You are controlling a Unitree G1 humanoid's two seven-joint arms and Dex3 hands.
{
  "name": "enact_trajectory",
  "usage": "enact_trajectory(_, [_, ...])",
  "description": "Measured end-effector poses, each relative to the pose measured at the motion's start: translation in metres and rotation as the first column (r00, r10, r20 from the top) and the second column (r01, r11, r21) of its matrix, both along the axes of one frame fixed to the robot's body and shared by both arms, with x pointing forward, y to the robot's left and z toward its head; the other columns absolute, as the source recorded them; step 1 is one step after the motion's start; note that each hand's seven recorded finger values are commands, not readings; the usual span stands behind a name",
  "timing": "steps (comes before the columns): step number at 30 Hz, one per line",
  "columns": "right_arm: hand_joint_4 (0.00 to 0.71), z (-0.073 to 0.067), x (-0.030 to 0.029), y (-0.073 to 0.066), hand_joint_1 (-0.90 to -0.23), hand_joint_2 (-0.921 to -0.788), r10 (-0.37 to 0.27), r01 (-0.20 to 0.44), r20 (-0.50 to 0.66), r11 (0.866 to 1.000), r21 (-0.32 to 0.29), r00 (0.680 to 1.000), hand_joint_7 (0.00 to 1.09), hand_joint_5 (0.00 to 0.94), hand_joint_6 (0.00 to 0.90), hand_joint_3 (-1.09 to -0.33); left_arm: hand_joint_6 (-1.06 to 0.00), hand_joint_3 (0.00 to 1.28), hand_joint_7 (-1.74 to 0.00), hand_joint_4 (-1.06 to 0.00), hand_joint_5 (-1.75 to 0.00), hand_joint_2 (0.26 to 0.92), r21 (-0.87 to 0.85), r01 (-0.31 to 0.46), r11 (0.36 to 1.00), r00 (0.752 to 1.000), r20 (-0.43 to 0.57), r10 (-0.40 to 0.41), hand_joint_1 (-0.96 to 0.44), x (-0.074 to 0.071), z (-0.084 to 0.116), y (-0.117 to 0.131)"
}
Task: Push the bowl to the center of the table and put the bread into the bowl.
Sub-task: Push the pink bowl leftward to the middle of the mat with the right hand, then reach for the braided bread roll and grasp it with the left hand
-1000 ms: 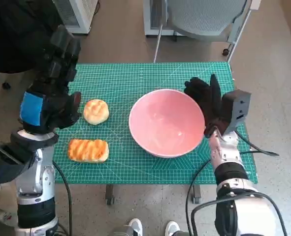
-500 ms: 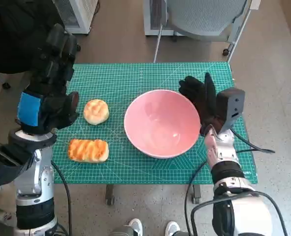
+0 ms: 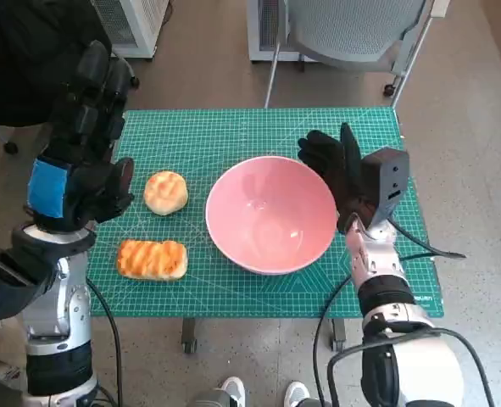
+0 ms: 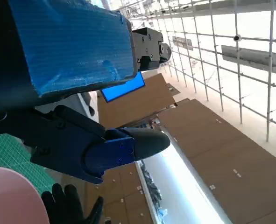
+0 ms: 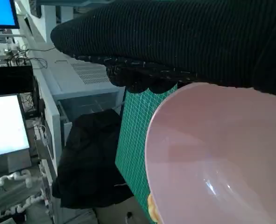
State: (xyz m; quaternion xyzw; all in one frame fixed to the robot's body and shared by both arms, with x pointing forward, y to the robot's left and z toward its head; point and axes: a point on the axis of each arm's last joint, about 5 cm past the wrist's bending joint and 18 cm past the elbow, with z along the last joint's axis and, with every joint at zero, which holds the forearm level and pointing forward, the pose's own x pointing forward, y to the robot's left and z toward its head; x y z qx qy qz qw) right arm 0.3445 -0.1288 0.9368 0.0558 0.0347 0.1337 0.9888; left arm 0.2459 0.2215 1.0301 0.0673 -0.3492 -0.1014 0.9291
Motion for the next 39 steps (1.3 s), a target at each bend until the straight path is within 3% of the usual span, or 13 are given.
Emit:
enact_trajectory(12, [0.293, 0.003, 0.0014, -0.004, -0.697, -0.921, -0.011, 0.011, 0.014, 1.000, 0.003, 1.000, 0.01, 0.003, 0.398, -0.862, 0.00, 0.58, -0.19, 0.00, 0.00, 0.921, 0.006, -0.007, 1.000, 1.000, -0.001, 0.007, -0.60, 0.000, -0.001, 0.000])
enact_trajectory(21, [0.285, 0.017, 0.0058, -0.018, -0.722, -0.921, -0.010, 0.011, 0.126, 1.000, -0.012, 0.992, 0.00, 0.000, 0.389, -0.837, 0.00, 0.58, -0.19, 0.00, 0.00, 0.921, 0.001, -0.011, 1.000, 1.000, -0.019, 0.011, -0.60, 0.002, -0.004, 0.001])
enact_trajectory(28, [0.218, 0.028, 0.0083, -0.027, -0.752, -0.921, 0.007, -0.006, 0.220, 1.000, -0.003, 0.975, 0.00, 0.000, 0.325, -0.805, 0.00, 0.58, -0.18, 0.00, 0.00, 0.921, 0.001, -0.011, 1.000, 1.000, -0.020, 0.011, -0.60, 0.002, -0.004, 0.001])
enact_trajectory(32, [0.209, 0.039, 0.0091, -0.034, -0.773, -0.921, 0.047, -0.054, 0.344, 0.998, 0.010, 0.938, 0.00, 0.000, 0.299, -0.798, 0.00, 0.58, -0.18, 0.00, 0.00, 0.921, 0.000, -0.010, 1.000, 1.000, -0.015, 0.010, -0.61, 0.003, -0.004, 0.001])
enact_trajectory(39, [0.196, 0.055, 0.0086, -0.044, -0.785, -0.921, 0.120, -0.142, 0.531, 0.990, 0.000, 0.839, 0.00, 0.000, 0.290, -0.783, 0.00, 0.58, -0.18, 0.00, 0.00, 0.921, -0.006, -0.007, 1.000, 1.000, -0.021, 0.007, -0.60, 0.005, -0.006, 0.002])
